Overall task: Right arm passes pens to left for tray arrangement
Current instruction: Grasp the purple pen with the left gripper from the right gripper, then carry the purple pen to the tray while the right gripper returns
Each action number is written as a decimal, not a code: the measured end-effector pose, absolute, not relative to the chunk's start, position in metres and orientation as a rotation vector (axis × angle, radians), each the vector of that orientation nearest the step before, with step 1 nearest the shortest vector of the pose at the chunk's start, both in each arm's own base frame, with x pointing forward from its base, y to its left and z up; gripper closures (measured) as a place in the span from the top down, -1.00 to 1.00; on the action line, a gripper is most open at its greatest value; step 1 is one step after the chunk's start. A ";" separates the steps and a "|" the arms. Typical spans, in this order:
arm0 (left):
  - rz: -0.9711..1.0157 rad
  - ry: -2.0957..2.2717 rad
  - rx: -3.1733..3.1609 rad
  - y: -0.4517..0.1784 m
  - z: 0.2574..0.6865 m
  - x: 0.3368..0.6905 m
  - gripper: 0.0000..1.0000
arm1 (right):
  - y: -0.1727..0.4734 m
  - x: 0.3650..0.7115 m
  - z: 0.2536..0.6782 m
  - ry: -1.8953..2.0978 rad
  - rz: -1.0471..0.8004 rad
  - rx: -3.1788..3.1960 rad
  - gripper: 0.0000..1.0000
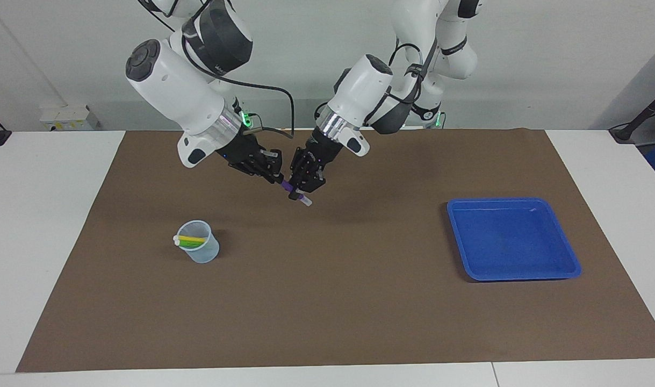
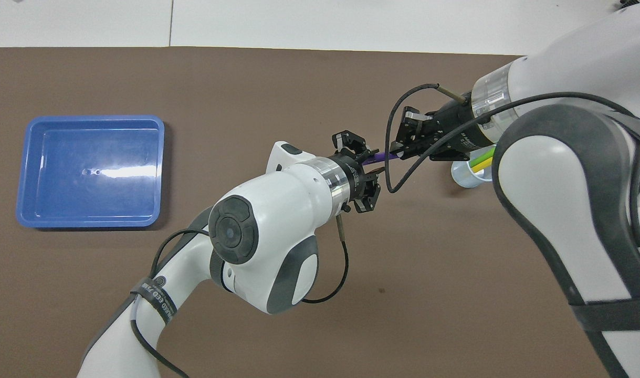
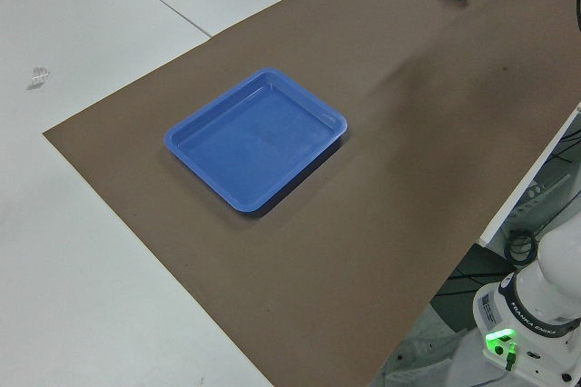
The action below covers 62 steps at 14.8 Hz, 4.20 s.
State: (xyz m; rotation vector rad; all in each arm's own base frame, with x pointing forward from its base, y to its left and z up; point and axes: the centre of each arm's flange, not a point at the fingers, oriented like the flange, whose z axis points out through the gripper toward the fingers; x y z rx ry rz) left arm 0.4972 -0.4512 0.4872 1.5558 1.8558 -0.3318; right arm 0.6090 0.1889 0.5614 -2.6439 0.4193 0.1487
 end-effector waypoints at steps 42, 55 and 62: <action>-0.131 1.469 2.258 -0.352 0.485 0.561 -0.66 | 0.055 0.626 0.536 -0.090 -0.013 -2.880 1.00; -0.058 0.764 2.743 -0.078 0.450 0.611 -0.66 | -0.046 0.639 0.426 -0.767 -0.076 -2.805 1.00; 0.048 0.218 2.945 0.036 0.433 0.608 -0.66 | -0.043 0.652 0.406 -0.854 -0.143 -2.794 0.98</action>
